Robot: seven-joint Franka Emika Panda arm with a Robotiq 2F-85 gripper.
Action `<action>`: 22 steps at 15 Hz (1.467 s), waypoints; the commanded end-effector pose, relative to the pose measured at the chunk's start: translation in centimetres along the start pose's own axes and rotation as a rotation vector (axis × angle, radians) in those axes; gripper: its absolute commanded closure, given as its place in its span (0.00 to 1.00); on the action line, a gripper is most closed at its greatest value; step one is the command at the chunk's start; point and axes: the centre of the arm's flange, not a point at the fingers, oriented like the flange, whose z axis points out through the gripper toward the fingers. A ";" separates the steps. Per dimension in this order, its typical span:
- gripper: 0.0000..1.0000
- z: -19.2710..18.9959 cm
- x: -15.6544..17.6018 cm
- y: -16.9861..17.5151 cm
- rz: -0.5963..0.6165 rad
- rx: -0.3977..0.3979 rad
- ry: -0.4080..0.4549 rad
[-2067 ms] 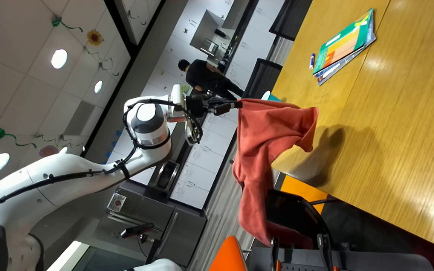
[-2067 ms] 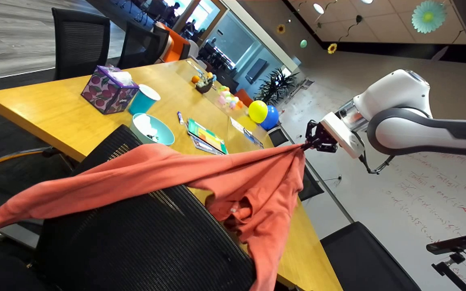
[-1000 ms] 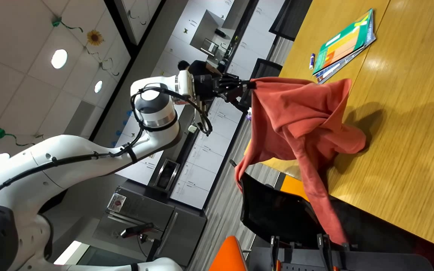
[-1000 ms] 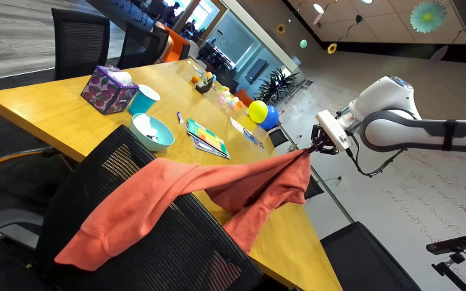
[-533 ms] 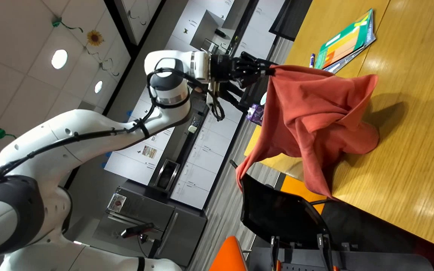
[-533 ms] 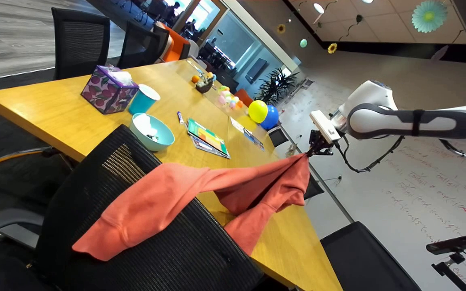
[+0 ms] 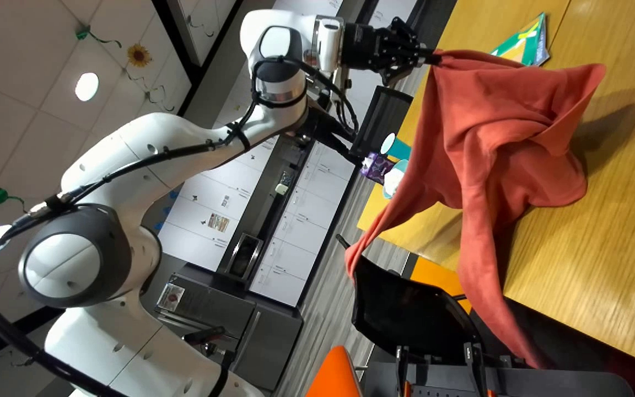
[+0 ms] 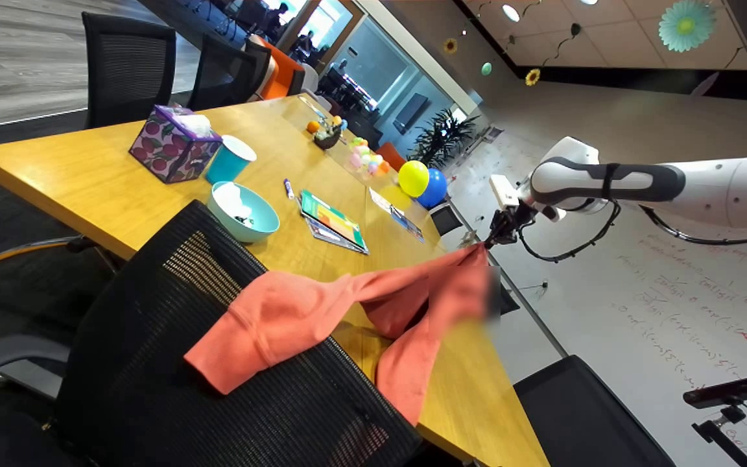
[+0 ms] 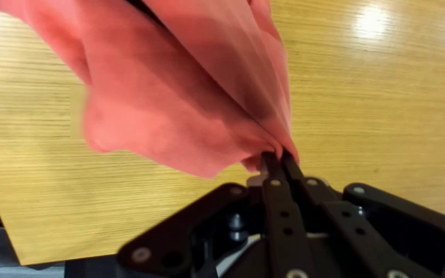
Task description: Pick the cloth and put it on the table
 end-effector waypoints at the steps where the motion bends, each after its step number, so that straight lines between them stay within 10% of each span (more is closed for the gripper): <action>1: 0.99 0.0 1.7 -5.3 0.198 0.001 0.004; 9: 0.99 1.2 5.3 -8.5 0.591 -0.050 0.011; 18: 0.99 1.0 4.3 -5.0 0.655 -0.155 -0.116; 19: 0.71 1.1 4.3 -4.9 0.656 -0.151 -0.105; 22: 0.54 1.0 4.1 -4.8 0.650 -0.145 -0.099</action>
